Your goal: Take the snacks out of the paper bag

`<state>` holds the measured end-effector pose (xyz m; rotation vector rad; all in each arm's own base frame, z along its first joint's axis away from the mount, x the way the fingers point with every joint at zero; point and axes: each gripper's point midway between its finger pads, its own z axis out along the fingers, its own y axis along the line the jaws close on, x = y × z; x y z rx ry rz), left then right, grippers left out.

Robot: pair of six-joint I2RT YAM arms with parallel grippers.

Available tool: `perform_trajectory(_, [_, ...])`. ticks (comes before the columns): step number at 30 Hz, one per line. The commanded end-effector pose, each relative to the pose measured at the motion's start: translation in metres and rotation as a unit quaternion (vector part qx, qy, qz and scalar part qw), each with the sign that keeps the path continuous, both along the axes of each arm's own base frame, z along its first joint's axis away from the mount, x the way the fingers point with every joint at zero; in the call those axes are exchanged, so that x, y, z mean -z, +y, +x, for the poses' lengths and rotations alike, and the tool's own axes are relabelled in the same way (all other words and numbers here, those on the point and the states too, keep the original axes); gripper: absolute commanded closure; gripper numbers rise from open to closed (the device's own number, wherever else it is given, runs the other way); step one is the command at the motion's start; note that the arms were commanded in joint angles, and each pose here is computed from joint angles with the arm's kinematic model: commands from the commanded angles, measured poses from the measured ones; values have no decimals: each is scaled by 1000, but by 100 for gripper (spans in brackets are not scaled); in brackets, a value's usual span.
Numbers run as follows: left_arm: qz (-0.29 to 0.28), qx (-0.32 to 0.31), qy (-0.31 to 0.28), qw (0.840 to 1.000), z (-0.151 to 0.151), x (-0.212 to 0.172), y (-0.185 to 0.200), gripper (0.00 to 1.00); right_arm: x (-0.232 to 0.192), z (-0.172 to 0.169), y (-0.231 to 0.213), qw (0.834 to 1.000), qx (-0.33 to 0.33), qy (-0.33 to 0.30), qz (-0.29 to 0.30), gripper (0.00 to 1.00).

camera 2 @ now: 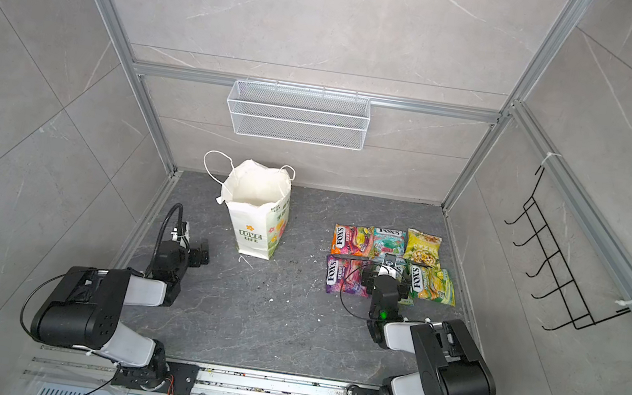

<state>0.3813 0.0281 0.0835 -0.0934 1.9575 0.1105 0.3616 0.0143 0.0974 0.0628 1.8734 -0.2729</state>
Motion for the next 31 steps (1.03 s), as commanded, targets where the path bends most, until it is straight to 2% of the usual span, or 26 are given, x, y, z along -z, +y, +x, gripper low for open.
perform_trajectory(1, [-15,6,2,1000,4,-1,0,0,-10,19,3,1000,-21,2,23,1])
perform_trajectory(3, [-14,5,1,1000,3,-2,1,0,-10,22,1,999,-24,2,28,1])
perform_trajectory(7, [-13,4,2,1000,3,-2,1,0,-10,13,2,997,-40,-54,29,0])
perform_trajectory(9, [-13,5,3,1000,3,-1,1,0,5,18,4,998,-42,16,39,1])
perform_trajectory(11, [-13,4,2,1000,3,-1,1,0,2,27,2,997,-58,1,55,1])
perform_trajectory(12, [-13,5,2,1000,3,-1,1,0,5,25,2,996,-58,19,58,1])
perform_trajectory(31, [-15,7,2,1000,4,-2,0,0,4,26,1,997,-58,15,55,1])
